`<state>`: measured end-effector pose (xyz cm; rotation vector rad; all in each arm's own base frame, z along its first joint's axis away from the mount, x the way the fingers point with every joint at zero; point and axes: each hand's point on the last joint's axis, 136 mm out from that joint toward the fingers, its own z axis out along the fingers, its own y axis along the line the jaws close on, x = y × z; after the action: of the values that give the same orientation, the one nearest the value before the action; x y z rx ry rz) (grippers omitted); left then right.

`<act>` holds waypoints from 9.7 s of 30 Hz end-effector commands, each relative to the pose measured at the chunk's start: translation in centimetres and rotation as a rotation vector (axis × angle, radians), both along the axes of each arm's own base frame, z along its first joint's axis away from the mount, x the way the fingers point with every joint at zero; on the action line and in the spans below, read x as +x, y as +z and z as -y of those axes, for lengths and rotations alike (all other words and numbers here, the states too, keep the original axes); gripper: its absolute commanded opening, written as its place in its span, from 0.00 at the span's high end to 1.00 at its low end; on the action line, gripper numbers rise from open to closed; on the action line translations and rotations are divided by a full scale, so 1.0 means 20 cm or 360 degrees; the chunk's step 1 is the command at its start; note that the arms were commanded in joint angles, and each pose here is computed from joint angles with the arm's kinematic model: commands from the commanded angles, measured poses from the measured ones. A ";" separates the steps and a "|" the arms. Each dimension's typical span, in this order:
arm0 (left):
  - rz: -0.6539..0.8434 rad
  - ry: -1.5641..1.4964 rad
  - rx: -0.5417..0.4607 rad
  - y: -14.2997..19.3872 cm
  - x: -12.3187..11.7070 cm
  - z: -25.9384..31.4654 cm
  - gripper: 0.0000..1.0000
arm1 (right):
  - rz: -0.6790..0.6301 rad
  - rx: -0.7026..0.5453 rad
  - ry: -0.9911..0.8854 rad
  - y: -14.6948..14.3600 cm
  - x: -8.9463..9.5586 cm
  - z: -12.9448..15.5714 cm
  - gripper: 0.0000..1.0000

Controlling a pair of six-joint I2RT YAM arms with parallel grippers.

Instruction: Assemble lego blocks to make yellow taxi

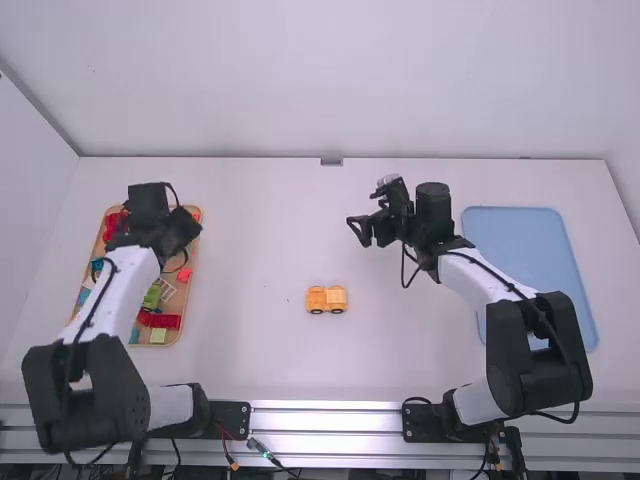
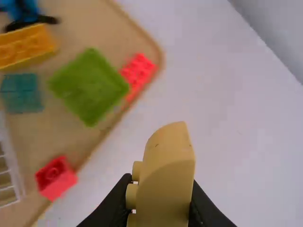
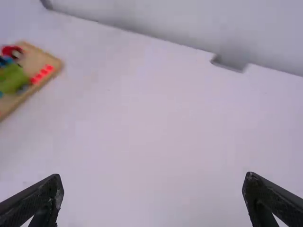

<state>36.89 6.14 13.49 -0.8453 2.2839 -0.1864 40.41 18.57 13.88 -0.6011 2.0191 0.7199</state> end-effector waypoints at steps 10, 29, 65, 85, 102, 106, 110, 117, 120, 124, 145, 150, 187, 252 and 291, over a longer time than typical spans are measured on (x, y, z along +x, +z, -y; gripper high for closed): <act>0.0333 -0.1168 0.0596 -0.07 -0.10 0.72 0.99 | -0.0153 0.0331 0.0297 0.06 -0.14 -0.31 0.01; 0.0708 -0.1550 0.0650 0.02 -0.10 1.04 0.99 | -0.0064 0.0760 0.0344 -0.08 -0.29 -0.45 0.05; 0.0798 -0.1769 0.0578 -0.11 -0.06 1.23 0.99 | -0.0050 0.0805 0.0299 -0.03 -0.28 -0.55 0.25; 0.0841 -0.1822 0.0476 -0.09 -0.08 1.28 0.98 | -0.0107 0.0844 0.0323 -0.01 -0.31 -0.61 0.41; 0.0865 -0.1795 0.0446 -0.07 -0.07 1.29 0.98 | -0.0106 0.0839 0.0288 -0.02 -0.31 -0.63 0.63; 0.0865 -0.1791 0.0449 -0.07 -0.07 1.28 0.98 | -0.0107 0.0838 0.0290 -0.02 -0.32 -0.64 0.66; 0.0865 -0.1791 0.0449 -0.07 -0.07 1.28 0.98 | -0.0107 0.0839 0.0292 -0.02 -0.32 -0.64 0.70; 0.0864 -0.1790 0.0447 -0.07 -0.07 1.28 0.67 | -0.0103 0.0840 0.0291 -0.02 -0.32 -0.64 0.73; 0.0854 -0.1766 0.0411 -0.07 -0.07 1.28 0.01 | -0.0095 0.0842 0.0287 -0.01 -0.31 -0.63 0.74; 0.0852 -0.1764 0.0407 -0.07 -0.07 1.28 0.01 | -0.0072 0.0844 0.0245 -0.01 -0.26 -0.58 0.74; 0.1249 -0.2499 -0.0100 0.31 -0.29 1.16 0.01 | 0.0217 0.0755 0.1137 0.23 -0.36 -0.34 0.78; 0.1418 -0.2674 -0.0093 0.33 -0.33 1.22 0.01 | 0.0218 0.0747 0.1289 0.24 -0.45 -0.37 0.78; 0.1337 -0.2710 -0.0259 0.22 -0.27 1.33 0.24 | 0.0256 0.0751 0.1420 0.28 -0.52 -0.51 0.84; -0.0219 -0.2965 0.0802 -0.37 -0.41 0.82 0.95 | -0.0199 0.0423 0.0130 -0.22 0.10 -0.08 0.01; -0.0933 -0.0051 0.0054 -0.54 -0.29 0.73 0.98 | -0.0447 -0.0286 -0.0619 -0.24 0.24 0.33 0.01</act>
<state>31.28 -10.58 2.16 -0.1863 3.0111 -0.0392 44.43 11.94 7.48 -0.1983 2.4235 0.4081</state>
